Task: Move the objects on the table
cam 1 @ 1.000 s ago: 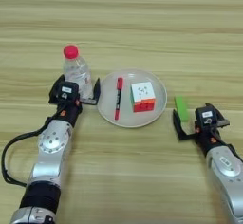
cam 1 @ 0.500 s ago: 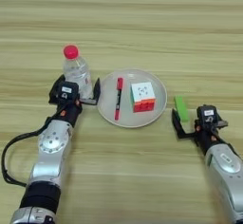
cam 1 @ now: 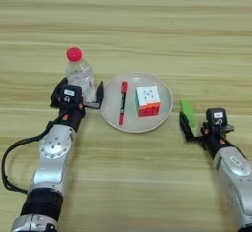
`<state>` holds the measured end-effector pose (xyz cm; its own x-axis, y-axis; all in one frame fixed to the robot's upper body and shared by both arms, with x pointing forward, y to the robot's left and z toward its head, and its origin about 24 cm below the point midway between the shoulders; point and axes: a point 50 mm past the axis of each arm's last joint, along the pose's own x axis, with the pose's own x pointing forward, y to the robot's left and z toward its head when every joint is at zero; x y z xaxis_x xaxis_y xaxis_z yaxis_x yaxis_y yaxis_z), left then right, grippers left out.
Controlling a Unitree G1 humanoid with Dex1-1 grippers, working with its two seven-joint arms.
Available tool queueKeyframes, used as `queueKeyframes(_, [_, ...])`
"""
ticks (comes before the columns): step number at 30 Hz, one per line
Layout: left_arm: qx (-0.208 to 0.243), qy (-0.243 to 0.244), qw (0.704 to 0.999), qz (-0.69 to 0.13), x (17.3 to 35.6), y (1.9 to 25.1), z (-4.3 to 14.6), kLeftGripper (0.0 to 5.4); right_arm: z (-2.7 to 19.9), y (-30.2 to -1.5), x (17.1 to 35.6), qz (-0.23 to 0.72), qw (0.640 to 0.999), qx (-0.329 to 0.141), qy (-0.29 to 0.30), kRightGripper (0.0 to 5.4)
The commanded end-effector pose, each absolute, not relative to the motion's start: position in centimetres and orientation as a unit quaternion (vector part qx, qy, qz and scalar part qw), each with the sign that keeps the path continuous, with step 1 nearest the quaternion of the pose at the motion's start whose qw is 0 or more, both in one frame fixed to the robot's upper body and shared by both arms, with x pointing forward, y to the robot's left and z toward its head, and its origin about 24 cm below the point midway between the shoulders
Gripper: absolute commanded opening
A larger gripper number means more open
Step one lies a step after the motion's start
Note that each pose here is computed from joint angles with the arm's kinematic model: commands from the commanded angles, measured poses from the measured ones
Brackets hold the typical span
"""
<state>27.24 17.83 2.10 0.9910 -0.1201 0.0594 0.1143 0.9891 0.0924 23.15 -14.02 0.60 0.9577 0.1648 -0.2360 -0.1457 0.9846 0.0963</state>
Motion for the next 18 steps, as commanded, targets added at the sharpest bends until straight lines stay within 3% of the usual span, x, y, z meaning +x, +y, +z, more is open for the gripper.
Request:
queueKeyframes(1, [0.048, -0.025, 0.997, -0.057, 27.07, 17.81, 1.92, 5.40, -1.11, -13.90, 22.19, 0.076, 0.980, 0.055, 0.174, 4.40])
queueKeyframes(18, [0.047, -0.027, 0.997, -0.057, 27.11, 17.71, 2.04, 5.40, -1.17, -14.00, 22.13, 0.075, 0.980, 0.049, 0.179, 2.41])
